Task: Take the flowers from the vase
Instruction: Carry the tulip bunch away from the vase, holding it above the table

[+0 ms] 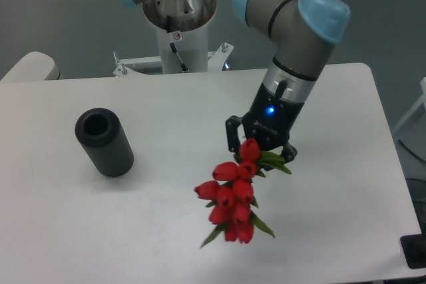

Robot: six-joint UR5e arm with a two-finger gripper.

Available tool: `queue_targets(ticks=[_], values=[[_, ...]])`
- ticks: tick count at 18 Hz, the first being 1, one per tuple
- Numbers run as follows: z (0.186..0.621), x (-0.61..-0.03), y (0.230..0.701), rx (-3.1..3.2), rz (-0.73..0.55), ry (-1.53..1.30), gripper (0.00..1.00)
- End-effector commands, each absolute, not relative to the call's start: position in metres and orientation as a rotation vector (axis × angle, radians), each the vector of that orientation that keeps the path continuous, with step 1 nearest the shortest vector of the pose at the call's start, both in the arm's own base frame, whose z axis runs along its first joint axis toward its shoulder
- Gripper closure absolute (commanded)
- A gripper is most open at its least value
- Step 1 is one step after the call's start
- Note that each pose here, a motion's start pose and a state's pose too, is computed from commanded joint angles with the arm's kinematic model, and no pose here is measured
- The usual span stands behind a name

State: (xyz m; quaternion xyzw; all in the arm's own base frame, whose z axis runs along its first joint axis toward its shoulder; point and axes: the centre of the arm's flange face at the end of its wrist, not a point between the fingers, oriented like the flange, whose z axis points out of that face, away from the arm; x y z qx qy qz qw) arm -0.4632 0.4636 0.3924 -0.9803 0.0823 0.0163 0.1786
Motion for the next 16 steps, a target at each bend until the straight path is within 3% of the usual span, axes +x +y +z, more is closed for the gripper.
queue_targets(ticks=[5,13,16], values=[[0.376,-0.467,0.461,-2.918,0.047,0.294,1.00],[0.324,-0.439,0.500,-3.102,0.047,0.479,1.00],[0.324,-0.434,0.506,-3.107,0.063,0.499,1.00]])
